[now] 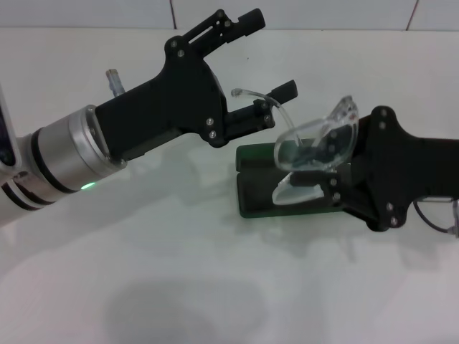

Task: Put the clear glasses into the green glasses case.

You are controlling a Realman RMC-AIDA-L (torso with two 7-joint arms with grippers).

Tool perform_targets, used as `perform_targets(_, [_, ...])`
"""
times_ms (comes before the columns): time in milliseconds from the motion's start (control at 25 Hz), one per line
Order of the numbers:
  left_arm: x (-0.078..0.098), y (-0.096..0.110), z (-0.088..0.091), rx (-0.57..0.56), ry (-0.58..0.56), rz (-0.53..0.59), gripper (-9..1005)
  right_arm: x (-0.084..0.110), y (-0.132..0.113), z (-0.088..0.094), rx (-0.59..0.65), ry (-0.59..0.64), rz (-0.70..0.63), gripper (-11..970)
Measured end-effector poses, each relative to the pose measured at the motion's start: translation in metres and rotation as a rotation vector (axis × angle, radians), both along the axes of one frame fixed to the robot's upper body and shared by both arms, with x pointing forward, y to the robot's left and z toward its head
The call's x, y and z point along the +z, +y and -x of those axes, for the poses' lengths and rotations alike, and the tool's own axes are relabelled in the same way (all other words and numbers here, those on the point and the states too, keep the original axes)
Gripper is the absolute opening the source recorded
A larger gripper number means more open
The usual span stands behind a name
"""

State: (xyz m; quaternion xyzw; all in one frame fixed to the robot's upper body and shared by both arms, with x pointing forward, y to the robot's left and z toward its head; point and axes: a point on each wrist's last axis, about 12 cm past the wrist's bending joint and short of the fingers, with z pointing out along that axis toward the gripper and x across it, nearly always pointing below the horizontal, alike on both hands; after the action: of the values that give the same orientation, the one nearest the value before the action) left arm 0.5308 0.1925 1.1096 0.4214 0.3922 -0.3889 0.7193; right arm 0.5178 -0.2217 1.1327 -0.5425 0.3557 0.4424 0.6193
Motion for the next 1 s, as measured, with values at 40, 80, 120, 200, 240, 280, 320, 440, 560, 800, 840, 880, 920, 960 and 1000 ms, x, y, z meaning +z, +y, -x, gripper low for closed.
perform_targets(40, [0.000, 0.000, 0.000, 0.002, 0.001, 0.000, 797, -0.001, 0.000, 0.001, 0.005, -0.001, 0.005, 135])
perform_targets(80, [0.000, 0.000, 0.000, 0.003, 0.001, 0.000, 797, -0.001, 0.000, 0.001, 0.008, -0.004, 0.009, 135])
perform_targets(120, [0.000, 0.000, 0.000, 0.003, 0.001, 0.000, 797, -0.002, 0.001, 0.001, 0.012, -0.008, 0.014, 135])
perform_targets(200, [0.000, 0.000, 0.000, 0.003, 0.001, -0.001, 797, -0.003, 0.001, 0.002, 0.019, -0.015, 0.024, 136])
perform_targets(240, [0.000, 0.000, -0.001, 0.004, 0.001, 0.000, 797, -0.003, 0.001, 0.003, 0.024, -0.019, 0.030, 136])
perform_targets(280, [0.000, 0.000, -0.001, 0.005, 0.001, 0.002, 797, -0.003, 0.002, 0.003, 0.029, -0.021, 0.034, 137])
perform_targets(320, [0.000, 0.000, -0.001, 0.007, 0.000, 0.003, 797, -0.003, 0.003, 0.003, 0.034, -0.025, 0.038, 137])
perform_targets(440, [0.001, 0.000, -0.001, 0.007, -0.002, 0.003, 797, -0.004, 0.005, 0.004, 0.049, -0.047, 0.047, 138])
perform_targets(560, [0.001, 0.001, -0.002, 0.011, -0.002, 0.000, 797, -0.005, 0.007, 0.007, 0.065, -0.083, 0.052, 139])
perform_targets(800, [0.001, 0.001, -0.007, 0.037, 0.002, -0.020, 797, -0.004, 0.006, 0.012, 0.095, -0.125, 0.030, 141])
perform_targets(840, [0.001, 0.001, -0.007, 0.037, 0.002, -0.020, 797, -0.004, 0.006, 0.012, 0.101, -0.126, 0.027, 141])
perform_targets(880, [0.001, 0.001, -0.008, 0.037, 0.001, -0.021, 797, -0.004, 0.007, 0.012, 0.104, -0.126, 0.026, 141])
perform_targets(920, [0.002, 0.000, -0.009, 0.034, -0.002, -0.023, 797, -0.004, 0.008, 0.012, 0.106, -0.125, 0.024, 142])
perform_targets(960, [0.002, 0.000, -0.009, 0.033, -0.003, -0.023, 797, -0.004, 0.009, 0.012, 0.106, -0.124, 0.024, 142])
perform_targets(1000, [0.002, -0.001, -0.009, 0.029, -0.005, -0.024, 797, -0.004, 0.010, 0.011, 0.106, -0.122, 0.027, 142])
